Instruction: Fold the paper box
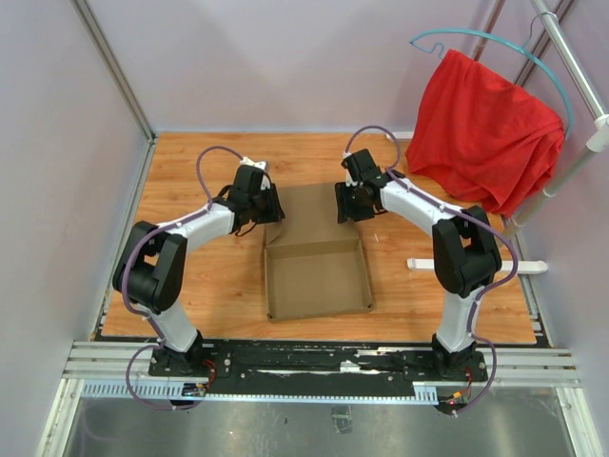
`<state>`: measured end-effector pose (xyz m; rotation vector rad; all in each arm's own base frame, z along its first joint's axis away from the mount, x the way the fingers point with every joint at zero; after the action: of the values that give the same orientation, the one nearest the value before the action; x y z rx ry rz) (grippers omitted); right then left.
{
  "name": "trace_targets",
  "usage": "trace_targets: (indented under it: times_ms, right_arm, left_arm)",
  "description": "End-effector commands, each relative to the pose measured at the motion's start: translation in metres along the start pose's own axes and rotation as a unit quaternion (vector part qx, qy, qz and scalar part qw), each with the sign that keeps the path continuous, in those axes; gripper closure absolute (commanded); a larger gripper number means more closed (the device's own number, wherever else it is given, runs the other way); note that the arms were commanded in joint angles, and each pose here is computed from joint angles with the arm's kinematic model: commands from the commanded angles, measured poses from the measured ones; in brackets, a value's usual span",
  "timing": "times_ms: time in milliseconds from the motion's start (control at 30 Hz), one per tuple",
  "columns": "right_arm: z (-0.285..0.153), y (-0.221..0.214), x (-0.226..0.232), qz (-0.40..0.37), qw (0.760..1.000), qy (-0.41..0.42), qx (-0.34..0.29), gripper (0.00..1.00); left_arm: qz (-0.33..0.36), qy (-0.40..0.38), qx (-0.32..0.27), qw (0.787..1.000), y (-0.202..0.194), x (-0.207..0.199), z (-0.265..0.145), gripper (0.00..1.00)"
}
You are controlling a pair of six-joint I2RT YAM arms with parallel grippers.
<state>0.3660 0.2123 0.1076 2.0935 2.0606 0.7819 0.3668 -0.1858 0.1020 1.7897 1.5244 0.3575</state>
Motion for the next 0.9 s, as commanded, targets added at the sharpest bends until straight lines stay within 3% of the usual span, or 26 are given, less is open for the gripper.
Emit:
trace_targets:
  times_ms: [0, 867]
  right_arm:
    - [-0.011, -0.004, 0.02, -0.019, 0.999, 0.049, -0.009, 0.5]
    - [-0.029, 0.009, 0.023, -0.021, 0.998, 0.037, -0.042, 0.51]
  left_arm:
    - [0.006, -0.019, 0.003, 1.0, -0.005, -0.008, -0.005, 0.66]
    - [0.019, -0.01, -0.019, 1.0, 0.011, -0.008, -0.022, 0.66]
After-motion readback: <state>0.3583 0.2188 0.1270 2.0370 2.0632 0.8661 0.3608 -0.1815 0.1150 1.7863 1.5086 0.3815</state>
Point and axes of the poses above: each gripper's point midway between its finger pads, its own z axis out along the fingers, its own x axis along the line the jaws close on, y = z × x, the point moved 4 cm from there along -z, back along the fingers, and after that the axes turned 12 degrees about z, right-handed, at the moved point
